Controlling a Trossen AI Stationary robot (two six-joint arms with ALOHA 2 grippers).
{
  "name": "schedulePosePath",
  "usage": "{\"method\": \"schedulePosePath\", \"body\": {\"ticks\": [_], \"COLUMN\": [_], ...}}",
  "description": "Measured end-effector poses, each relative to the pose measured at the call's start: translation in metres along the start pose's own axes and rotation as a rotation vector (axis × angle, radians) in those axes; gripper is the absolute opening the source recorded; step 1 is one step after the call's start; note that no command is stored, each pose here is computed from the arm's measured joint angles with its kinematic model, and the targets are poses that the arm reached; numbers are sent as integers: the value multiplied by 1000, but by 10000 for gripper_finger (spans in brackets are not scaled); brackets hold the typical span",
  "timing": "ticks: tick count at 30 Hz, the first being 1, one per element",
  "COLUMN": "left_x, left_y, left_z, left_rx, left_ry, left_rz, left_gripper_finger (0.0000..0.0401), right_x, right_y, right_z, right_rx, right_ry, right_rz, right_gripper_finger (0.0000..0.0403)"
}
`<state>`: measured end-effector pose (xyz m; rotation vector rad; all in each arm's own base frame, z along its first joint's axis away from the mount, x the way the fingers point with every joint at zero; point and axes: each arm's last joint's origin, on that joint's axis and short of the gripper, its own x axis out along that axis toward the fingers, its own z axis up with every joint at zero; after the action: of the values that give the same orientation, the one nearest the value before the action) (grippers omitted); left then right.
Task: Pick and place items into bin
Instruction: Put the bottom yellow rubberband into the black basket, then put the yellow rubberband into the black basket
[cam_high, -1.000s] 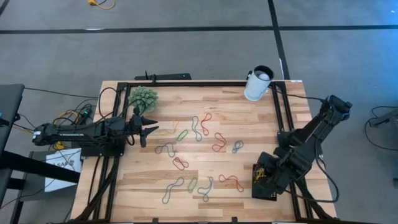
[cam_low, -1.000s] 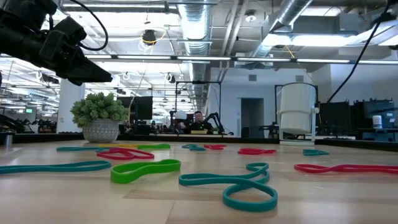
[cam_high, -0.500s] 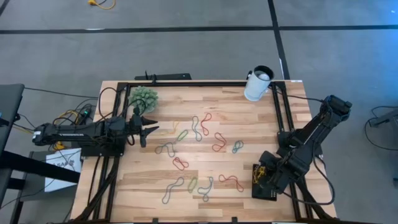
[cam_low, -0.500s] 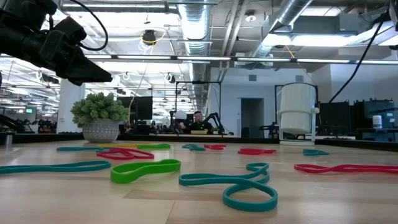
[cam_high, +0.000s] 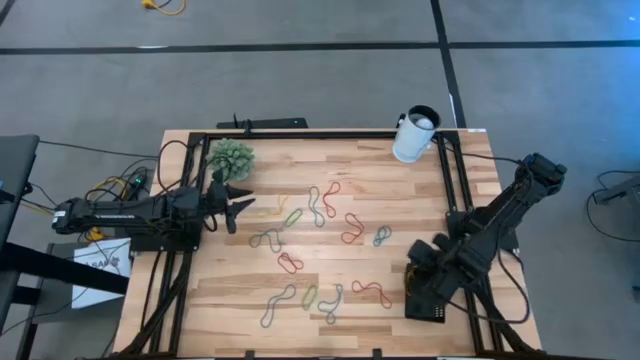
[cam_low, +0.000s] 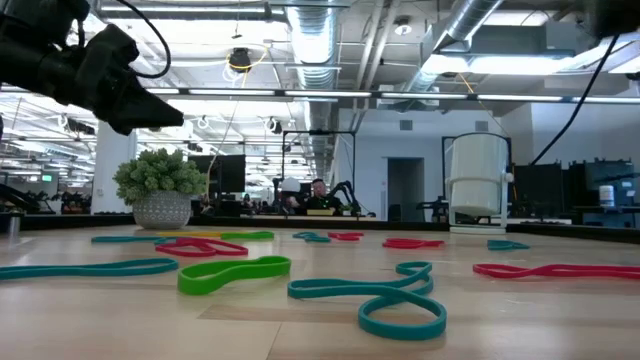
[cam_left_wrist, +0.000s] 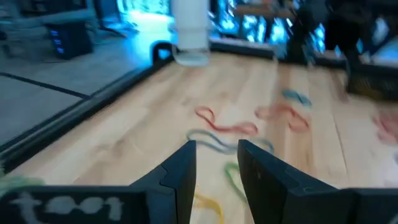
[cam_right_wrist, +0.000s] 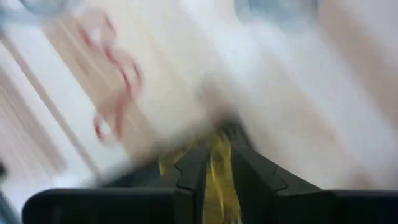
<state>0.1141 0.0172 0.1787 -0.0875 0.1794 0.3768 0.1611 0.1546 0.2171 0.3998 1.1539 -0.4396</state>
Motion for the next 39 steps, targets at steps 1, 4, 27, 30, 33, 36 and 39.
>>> {"method": "schedulePosePath", "body": {"ticks": [1, 4, 27, 30, 33, 36, 39], "left_x": [0, 0, 70, 87, 99, 107, 113], "left_y": [0, 1, -8, -9, -9, -8, -10], "left_z": [2, 8, 60, 42, 27, 13, 2], "left_rx": [-16, -38, 249, 248, 233, 223, 221], "left_ry": [-22, -89, 364, 480, 567, 639, 697], "left_rz": [21, 68, 75, -45, -57, -30, -45], "left_gripper_finger": [109, 109, 109, 109, 109, 109, 109], "right_x": [2, 5, -107, -92, -51, -9, 23], "right_y": [1, 4, -85, -94, -91, -89, -85], "right_z": [7, 28, 164, 155, 144, 136, 128], "right_rx": [-40, -173, -402, -338, -374, -339, -312], "right_ry": [-61, -248, -771, -778, -780, -822, -836], "right_rz": [6, -8, -7, 161, 249, 283, 303], "right_gripper_finger": [68, 68, 65, 65, 65, 65, 65]}}
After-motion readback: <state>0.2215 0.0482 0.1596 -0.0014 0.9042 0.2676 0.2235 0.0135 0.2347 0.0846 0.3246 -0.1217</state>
